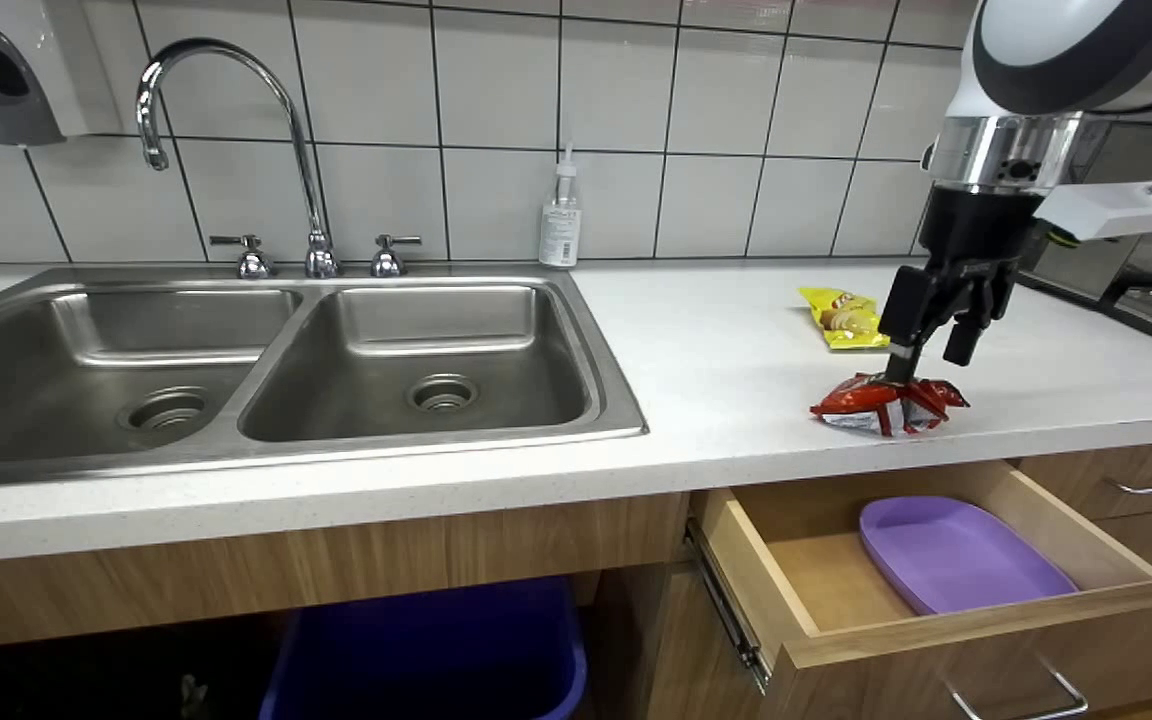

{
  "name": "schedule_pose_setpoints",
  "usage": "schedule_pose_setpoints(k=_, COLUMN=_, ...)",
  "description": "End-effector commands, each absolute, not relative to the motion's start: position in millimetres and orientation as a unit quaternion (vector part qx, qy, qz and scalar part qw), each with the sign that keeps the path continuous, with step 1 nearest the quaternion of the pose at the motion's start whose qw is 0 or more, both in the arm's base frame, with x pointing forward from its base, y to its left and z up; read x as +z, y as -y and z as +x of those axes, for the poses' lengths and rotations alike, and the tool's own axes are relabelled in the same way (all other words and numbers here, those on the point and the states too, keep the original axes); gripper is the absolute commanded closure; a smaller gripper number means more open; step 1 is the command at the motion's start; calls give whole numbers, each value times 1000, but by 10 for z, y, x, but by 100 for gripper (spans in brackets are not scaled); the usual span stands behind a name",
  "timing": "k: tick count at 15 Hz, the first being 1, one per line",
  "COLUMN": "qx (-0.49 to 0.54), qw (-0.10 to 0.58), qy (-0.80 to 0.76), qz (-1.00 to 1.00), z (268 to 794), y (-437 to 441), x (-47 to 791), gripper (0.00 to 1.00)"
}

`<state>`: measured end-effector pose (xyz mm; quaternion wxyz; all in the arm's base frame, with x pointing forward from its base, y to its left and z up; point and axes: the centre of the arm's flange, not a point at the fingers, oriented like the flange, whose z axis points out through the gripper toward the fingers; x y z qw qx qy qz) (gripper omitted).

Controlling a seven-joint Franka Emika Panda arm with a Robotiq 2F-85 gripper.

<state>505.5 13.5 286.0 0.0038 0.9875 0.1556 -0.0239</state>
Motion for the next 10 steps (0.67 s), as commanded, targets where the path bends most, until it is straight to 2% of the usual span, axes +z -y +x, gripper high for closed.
schedule_pose_setpoints(k=1, qx=-14, qw=-4, qy=-179, qz=984, z=5237, y=-292, x=2875, gripper=0)
schedule_pose_setpoints(k=10, qx=-16, qw=-10, qy=-209, qz=978, z=5571, y=-632, x=2713, gripper=0)
